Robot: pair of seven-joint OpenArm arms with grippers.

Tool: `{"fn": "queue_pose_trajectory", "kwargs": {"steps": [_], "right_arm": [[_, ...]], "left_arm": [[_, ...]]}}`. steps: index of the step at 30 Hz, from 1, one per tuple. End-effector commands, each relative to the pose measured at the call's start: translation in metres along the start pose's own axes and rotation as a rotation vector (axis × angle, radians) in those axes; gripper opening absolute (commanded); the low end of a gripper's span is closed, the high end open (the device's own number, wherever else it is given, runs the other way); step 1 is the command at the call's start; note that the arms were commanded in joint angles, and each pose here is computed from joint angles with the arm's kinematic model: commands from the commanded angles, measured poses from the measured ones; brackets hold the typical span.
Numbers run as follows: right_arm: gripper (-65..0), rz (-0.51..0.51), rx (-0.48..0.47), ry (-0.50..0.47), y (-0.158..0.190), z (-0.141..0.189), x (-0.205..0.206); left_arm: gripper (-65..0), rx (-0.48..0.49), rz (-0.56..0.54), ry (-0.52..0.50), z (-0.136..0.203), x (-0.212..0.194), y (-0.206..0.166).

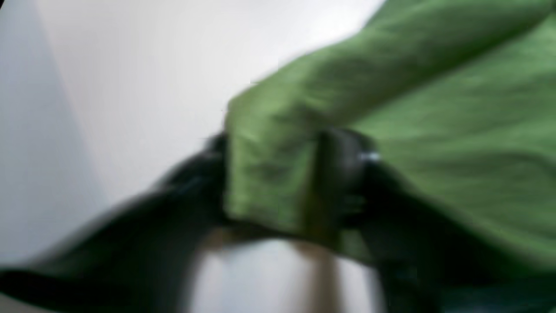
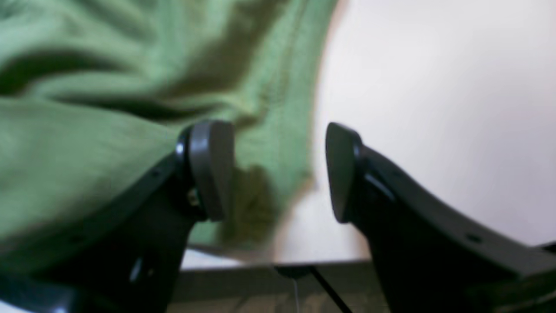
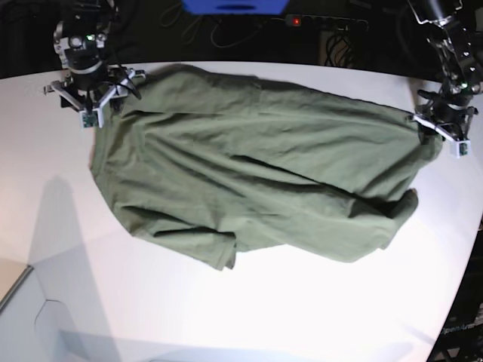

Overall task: Layout the t-shirt on the table in an organized manner, then fold the t-shirt properly
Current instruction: 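Hold the shirt edge with both grippers and lift it slightly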

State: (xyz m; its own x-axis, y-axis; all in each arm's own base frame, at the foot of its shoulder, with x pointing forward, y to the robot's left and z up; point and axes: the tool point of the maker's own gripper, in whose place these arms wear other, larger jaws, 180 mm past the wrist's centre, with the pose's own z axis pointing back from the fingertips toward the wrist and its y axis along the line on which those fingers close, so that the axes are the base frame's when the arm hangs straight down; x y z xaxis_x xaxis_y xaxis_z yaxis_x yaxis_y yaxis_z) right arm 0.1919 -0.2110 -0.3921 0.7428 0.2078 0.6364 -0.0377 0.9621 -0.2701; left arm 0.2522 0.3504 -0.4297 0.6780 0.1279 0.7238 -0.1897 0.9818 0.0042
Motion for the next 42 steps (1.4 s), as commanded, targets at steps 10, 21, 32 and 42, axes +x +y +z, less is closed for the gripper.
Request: {"fn": "queue_pose_trajectory", "kwargs": {"steps": [10, 21, 32, 42], "right_arm": [[-31.0, 0.064, 0.112, -0.018, 0.026, 0.018, 0.002], [-31.0, 0.087, 0.215, -0.012, 0.065, 0.025, -0.002], [-31.1, 0.083, 0.231, 0.034, 0.069, 0.016, -0.019], [-44.8, 0.103, 0.246, 0.075, 0.069, 0.003, -0.031]], "left_arm": [[-49.7, 0.021, -0.004, 0.021, -0.004, 0.002, 0.006], [-64.9, -0.017, -0.036, 0.033, -0.010, 0.001, -0.010], [-64.9, -0.015, -0.034, 0.032, -0.009, 0.002, -0.009], [-64.9, -0.013, -0.034, 0.034, -0.009, 0.000, -0.008]]}}
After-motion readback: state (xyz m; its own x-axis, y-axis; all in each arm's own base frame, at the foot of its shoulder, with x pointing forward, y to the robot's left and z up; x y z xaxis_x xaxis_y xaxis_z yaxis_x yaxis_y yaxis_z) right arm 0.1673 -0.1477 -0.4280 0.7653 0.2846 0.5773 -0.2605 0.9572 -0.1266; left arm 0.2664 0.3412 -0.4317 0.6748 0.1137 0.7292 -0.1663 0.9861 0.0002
